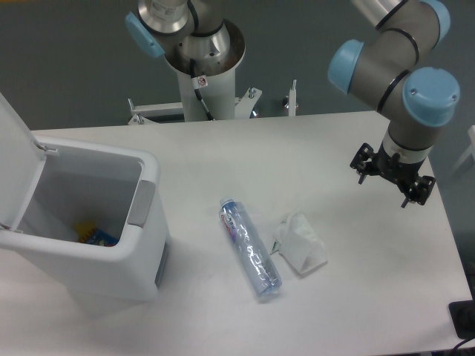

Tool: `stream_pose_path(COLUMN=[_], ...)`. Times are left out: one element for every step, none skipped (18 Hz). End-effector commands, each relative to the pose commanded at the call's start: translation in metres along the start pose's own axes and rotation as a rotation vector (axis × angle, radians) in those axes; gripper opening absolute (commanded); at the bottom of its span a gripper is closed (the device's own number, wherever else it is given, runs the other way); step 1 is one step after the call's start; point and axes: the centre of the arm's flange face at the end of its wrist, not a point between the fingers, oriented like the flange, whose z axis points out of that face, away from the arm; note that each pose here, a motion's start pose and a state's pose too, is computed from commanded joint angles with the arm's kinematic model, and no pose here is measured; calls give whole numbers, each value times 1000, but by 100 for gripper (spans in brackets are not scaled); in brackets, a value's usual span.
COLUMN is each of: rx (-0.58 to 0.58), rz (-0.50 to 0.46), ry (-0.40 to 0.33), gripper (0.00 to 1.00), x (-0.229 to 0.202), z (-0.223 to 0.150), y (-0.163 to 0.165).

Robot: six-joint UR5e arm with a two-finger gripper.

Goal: Place the trash in the trash can
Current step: 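Move the gripper over the crumpled white tissue and lower toward it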

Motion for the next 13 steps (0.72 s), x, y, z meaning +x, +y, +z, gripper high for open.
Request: stream_pose_path(rx=[-2,-2,0,0,1,2,2,3,3,4,5,8,11], rz=[0,0,-2,-2,1,-8,-31,-37,-37,-45,-55,-68,-85], ry=[0,0,-1,-2,0,-2,0,-3,0,-5,-5,-7,-10], gripper=[100,100,100,100,100,100,100,100,100,100,100,100,100], x=[0,0,0,1,2,5,6,8,11,12,14,16,18], z=[0,0,-1,-1,-1,-2,-1,-3,-3,-5,-5,-8,-10], y=[0,0,0,-1,-5,-12,-15,-20,-28,-30,-35,-40,-46])
